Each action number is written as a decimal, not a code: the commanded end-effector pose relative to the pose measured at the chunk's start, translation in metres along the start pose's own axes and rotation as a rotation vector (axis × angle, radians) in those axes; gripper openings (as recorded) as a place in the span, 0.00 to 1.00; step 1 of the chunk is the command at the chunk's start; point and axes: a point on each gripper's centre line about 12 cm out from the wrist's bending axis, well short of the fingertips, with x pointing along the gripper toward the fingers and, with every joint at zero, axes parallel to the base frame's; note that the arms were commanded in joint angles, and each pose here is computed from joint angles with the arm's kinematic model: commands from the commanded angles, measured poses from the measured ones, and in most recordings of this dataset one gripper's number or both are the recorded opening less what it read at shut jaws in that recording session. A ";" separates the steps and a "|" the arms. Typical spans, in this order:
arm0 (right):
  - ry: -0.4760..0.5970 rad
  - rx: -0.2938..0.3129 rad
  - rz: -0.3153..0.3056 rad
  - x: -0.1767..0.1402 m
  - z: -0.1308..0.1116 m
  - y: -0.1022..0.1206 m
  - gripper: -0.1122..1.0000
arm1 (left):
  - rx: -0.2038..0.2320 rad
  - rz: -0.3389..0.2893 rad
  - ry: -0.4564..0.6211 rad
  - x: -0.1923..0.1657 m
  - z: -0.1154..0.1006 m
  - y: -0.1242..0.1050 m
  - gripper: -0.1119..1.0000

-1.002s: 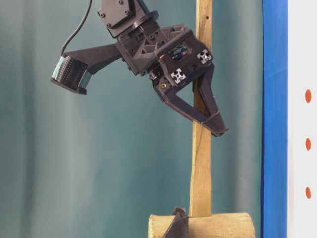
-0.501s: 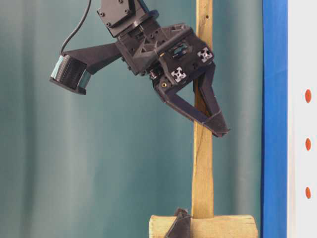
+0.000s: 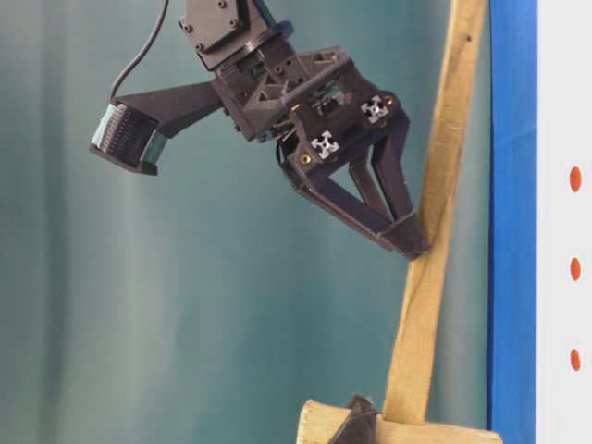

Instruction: Hit the mark with a hammer.

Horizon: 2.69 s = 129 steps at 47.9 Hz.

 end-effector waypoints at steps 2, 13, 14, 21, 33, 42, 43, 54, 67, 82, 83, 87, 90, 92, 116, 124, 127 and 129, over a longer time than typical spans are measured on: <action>-0.049 -0.004 0.003 -0.005 0.015 0.002 0.91 | -0.018 -0.001 -0.028 0.000 0.012 -0.001 0.52; -0.056 -0.015 0.012 -0.006 0.017 0.006 0.92 | -0.162 0.001 0.014 -0.002 0.014 -0.001 0.52; -0.056 -0.015 0.012 -0.006 0.017 0.006 0.92 | -0.184 0.001 0.017 -0.002 0.014 -0.001 0.52; -0.057 -0.021 0.015 -0.005 0.018 0.007 0.92 | -0.366 0.024 0.020 -0.005 0.016 0.005 0.52; -0.057 -0.043 0.020 -0.005 0.017 0.010 0.92 | -0.862 0.069 0.050 -0.006 0.012 0.011 0.52; -0.063 -0.055 0.020 -0.005 0.018 0.010 0.92 | -1.106 0.115 0.113 -0.006 0.003 0.010 0.52; -0.066 -0.055 0.019 -0.005 0.018 0.010 0.92 | -1.115 0.118 0.120 -0.007 0.002 0.010 0.52; -0.069 -0.083 0.021 -0.004 0.018 0.012 0.92 | -1.139 0.106 0.134 -0.007 0.003 0.004 0.52; -0.041 -0.103 0.034 0.012 0.010 0.019 0.92 | -1.134 0.079 0.132 -0.004 0.010 -0.001 0.52; -0.015 -0.135 0.046 0.029 0.003 0.024 0.91 | -1.132 0.043 0.125 -0.002 0.019 -0.009 0.52; -0.015 -0.138 0.046 0.029 0.003 0.024 0.91 | -1.131 0.042 0.126 -0.002 0.019 -0.009 0.52; -0.019 -0.151 0.048 0.029 0.004 0.025 0.91 | -1.130 0.040 0.129 -0.002 0.019 -0.010 0.52; -0.019 -0.158 0.051 0.029 0.004 0.026 0.89 | -1.132 0.041 0.129 -0.002 0.019 -0.010 0.52; -0.015 -0.163 0.052 0.029 0.003 0.026 0.86 | -1.130 0.040 0.129 -0.002 0.019 -0.010 0.52; 0.004 -0.216 0.068 0.028 -0.001 0.031 0.17 | -1.116 0.020 0.099 -0.002 0.023 -0.010 0.52; 0.006 -0.208 0.068 0.028 -0.001 0.031 0.17 | -1.129 0.011 0.072 -0.003 0.028 -0.008 0.52; 0.008 -0.209 0.068 0.028 -0.002 0.030 0.17 | -1.130 0.016 0.067 -0.003 0.028 -0.006 0.52; 0.008 -0.209 0.068 0.028 -0.002 0.030 0.17 | -1.128 0.023 0.068 -0.004 0.027 -0.005 0.52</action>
